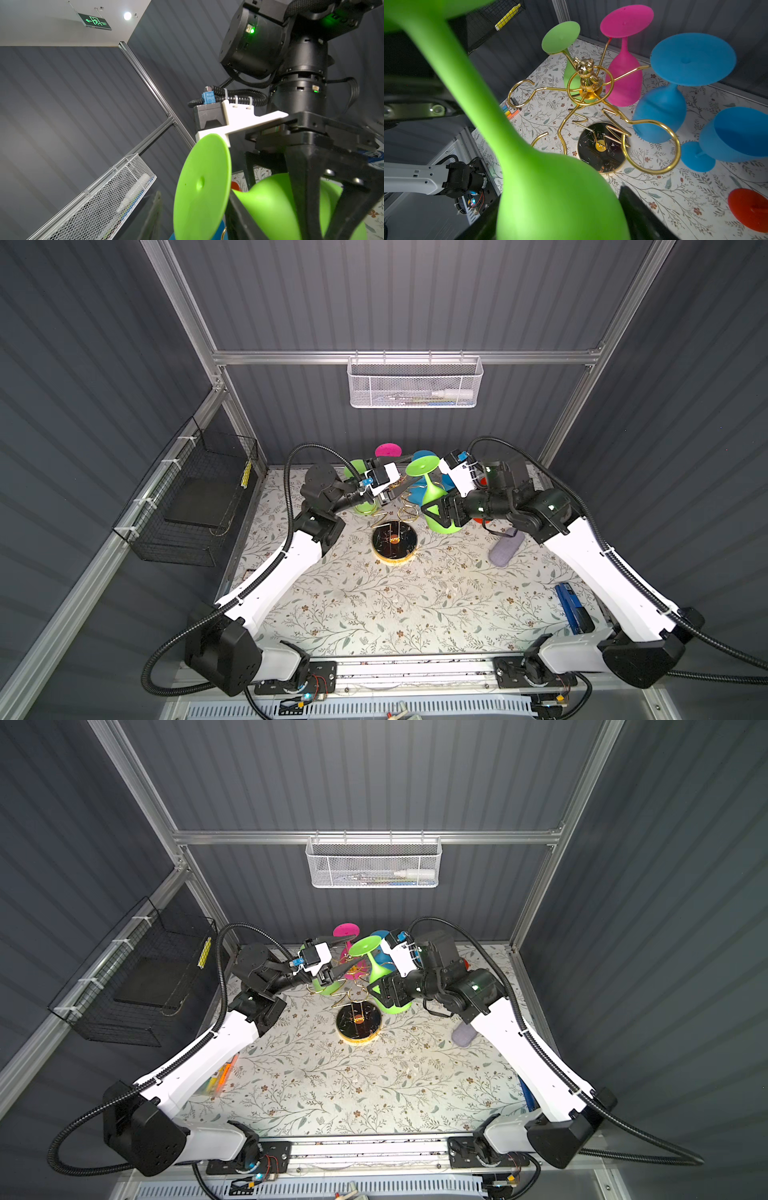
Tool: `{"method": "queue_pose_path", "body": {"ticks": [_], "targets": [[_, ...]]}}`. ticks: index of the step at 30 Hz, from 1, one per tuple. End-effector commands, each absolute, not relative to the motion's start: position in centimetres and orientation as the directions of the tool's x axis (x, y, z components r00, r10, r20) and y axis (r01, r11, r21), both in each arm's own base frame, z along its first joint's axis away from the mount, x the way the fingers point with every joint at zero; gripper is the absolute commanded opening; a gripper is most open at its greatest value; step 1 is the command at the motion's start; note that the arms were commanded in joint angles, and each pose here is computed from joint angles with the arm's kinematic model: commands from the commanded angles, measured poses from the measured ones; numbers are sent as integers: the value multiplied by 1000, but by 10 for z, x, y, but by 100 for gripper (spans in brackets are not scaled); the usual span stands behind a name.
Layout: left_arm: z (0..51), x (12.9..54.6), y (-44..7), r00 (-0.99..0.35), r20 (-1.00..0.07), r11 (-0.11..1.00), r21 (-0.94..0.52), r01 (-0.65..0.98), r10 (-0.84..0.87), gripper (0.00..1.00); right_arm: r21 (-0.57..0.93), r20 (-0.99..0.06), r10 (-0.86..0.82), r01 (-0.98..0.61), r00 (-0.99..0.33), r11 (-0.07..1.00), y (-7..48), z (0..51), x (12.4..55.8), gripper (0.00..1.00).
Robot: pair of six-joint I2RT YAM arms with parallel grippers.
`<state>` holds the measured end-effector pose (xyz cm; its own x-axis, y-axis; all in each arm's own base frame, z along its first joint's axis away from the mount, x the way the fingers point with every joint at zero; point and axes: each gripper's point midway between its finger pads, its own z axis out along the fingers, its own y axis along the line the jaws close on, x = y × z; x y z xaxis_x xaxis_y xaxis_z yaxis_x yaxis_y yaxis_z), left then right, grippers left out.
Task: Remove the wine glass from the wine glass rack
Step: 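Close the right gripper on the green glass bowl while the left holds its stem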
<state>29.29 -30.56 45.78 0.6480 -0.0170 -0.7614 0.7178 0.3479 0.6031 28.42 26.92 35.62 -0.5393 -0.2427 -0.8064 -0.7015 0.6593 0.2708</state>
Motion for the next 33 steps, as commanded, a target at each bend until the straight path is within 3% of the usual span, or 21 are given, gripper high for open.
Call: {"method": "queue_pose_path", "body": {"ticks": [1, 11, 14, 18, 24, 29, 33], "targets": [[473, 287, -305, 694, -719, 368, 636, 678, -37, 46, 301, -810, -240, -730, -536, 613, 278, 368, 274, 45], [471, 283, -309, 692, -722, 336, 646, 685, -23, 26, 305, -806, -247, -736, -537, 605, 282, 367, 271, 48], [471, 284, -309, 687, -726, 335, 644, 688, -14, 17, 305, -808, -244, -735, -537, 606, 281, 367, 272, 55], [471, 284, -306, 680, -733, 346, 641, 685, 11, 0, 301, -825, -223, -738, -519, 604, 280, 373, 271, 76], [466, 290, -295, 617, -786, 420, 572, 705, 34, 0, 302, -851, -178, -739, -493, 602, 277, 381, 270, 99], [466, 304, -280, 475, -880, 529, 413, 741, 21, 0, 339, -885, -60, -729, -461, 595, 259, 403, 272, 99], [462, 325, -262, 275, -961, 652, 188, 735, -33, 0, 378, -913, 92, -743, -396, 553, 232, 432, 265, 99]]}}
